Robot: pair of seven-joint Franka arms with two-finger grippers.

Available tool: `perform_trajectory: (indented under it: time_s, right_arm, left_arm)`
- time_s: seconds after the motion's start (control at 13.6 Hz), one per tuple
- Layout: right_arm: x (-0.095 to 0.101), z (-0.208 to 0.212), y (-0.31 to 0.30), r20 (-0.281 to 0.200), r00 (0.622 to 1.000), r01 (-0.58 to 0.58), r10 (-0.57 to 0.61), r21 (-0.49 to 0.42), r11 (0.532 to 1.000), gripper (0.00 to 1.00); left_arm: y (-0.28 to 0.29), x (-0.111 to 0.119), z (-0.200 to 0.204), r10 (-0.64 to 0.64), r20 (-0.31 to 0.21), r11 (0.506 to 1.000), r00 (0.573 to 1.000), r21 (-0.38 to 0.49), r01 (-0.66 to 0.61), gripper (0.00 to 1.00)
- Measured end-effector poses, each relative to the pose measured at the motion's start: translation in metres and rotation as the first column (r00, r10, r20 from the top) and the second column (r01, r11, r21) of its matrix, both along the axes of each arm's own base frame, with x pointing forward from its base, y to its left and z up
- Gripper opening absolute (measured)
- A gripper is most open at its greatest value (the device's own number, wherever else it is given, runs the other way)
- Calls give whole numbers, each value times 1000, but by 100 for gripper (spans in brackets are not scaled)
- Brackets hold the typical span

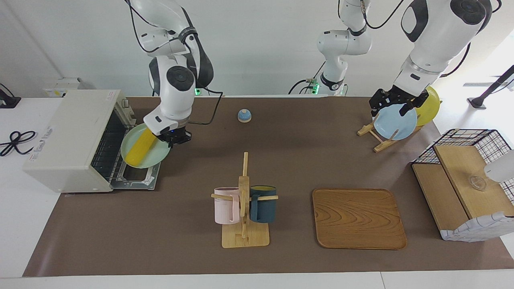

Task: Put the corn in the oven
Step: 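Carry the plate with corn into the open oven with the right gripper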

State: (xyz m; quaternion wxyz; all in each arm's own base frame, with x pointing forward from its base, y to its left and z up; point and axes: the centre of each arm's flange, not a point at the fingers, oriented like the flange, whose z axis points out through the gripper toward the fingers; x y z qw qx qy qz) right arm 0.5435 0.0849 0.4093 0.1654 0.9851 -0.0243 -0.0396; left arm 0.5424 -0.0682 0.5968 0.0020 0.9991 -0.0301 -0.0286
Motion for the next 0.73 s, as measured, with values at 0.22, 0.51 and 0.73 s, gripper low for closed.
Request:
perform_trajectory:
  time_s: [0.22, 0.51, 0.73]
  right_arm:
    - [0, -13, -30, -4, 1000, 26, -26, 9, 1000, 3]
    - [-2, -19, -62, -18, 1000, 23, -22, 20, 1000, 3]
    - [-3, -15, -100, -31, 999, 29, -28, 29, 999, 3]
  left_arm:
    - [0, 0, 0, 1, 0, 1000, 1000, 0, -1, 100]
    - [1, 0, 1, 2, 1, 1000, 1000, 0, -2, 100]
    - [2, 0, 1, 3, 2, 1000, 1000, 0, -3, 100]
